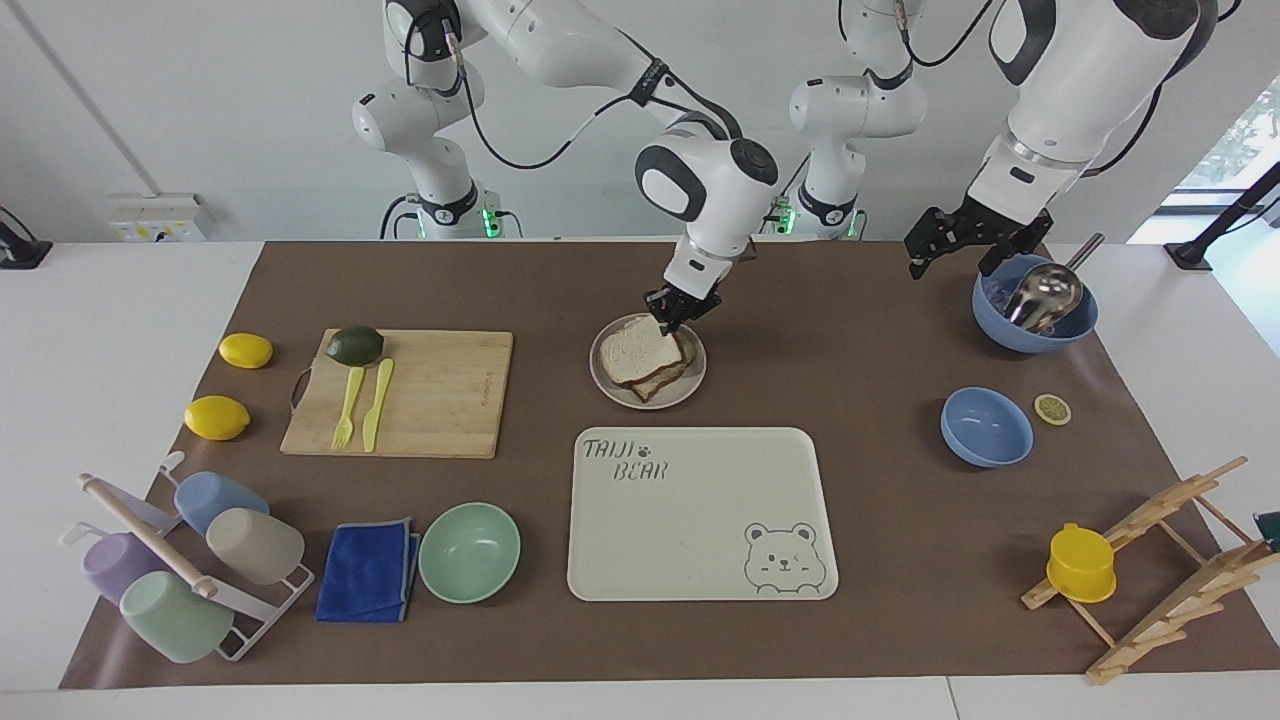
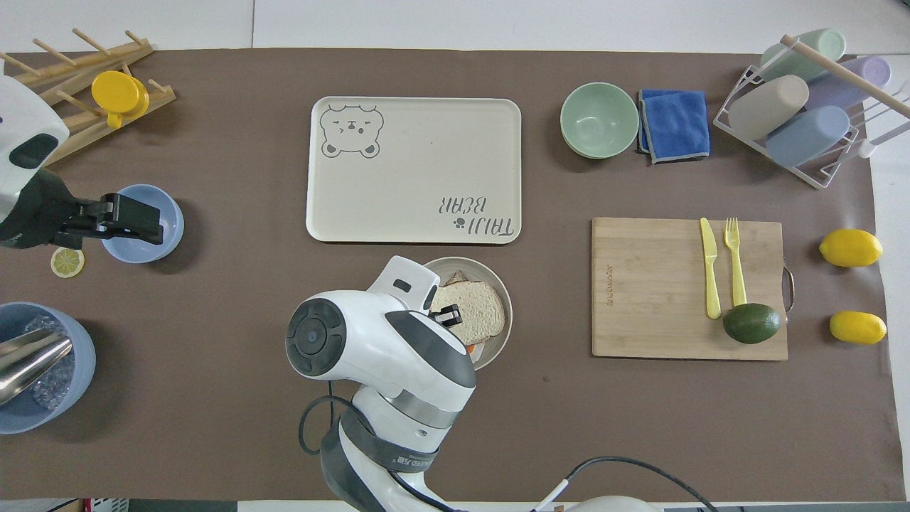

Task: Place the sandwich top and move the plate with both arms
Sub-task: 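Carry the bread slice with the right gripper onto the egg plate, then release the bread on the plate and withdraw the right gripper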

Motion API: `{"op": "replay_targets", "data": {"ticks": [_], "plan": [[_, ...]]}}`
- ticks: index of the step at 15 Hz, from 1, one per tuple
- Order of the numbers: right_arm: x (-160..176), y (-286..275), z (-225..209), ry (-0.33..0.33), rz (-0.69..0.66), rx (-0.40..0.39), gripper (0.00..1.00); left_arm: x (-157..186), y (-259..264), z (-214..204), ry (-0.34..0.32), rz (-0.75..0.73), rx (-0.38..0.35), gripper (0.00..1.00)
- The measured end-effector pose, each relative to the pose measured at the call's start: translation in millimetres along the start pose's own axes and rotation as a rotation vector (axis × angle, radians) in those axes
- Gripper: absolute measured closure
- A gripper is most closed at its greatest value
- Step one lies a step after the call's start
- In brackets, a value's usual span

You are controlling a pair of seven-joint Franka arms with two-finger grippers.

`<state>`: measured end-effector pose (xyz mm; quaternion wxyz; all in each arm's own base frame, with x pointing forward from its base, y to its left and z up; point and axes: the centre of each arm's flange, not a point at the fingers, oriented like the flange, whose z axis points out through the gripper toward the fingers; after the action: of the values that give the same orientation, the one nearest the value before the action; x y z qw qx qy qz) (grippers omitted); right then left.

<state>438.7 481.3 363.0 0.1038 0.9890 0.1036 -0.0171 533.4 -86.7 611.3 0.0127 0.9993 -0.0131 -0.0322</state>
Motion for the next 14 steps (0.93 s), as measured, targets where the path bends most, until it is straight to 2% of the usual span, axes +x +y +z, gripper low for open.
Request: {"op": "replay_targets", "data": {"ticks": [3, 4, 7, 9, 12, 14], "plan": [[2.0, -8.1, 10.2, 0.015, 0.034, 0.041, 0.92, 0.0, -0.1, 0.0, 0.000, 0.000, 0.000, 0.00], [2.6, -9.5, 14.1, 0.016, 0.035, 0.045, 0.86, 0.0, -0.1, 0.0, 0.000, 0.000, 0.000, 0.00], [6.4, -7.8, 16.0, 0.021, 0.043, 0.052, 0.55, 0.0, -0.3, 0.0, 0.000, -0.001, 0.000, 0.00], [18.0, 10.6, 1.9, 0.040, 0.077, 0.068, 0.35, 0.0, 0.2, 0.0, 0.000, 0.000, 0.000, 0.00], [44.1, 96.5, -51.0, 0.068, 0.188, 0.083, 0.03, -0.2, 1.3, 0.0, 0.000, 0.002, 0.000, 0.00], [47.8, 169.5, -88.2, 0.058, 0.240, 0.073, 0.00, -0.2, 1.4, 0.1, 0.000, 0.003, 0.000, 0.00]]}}
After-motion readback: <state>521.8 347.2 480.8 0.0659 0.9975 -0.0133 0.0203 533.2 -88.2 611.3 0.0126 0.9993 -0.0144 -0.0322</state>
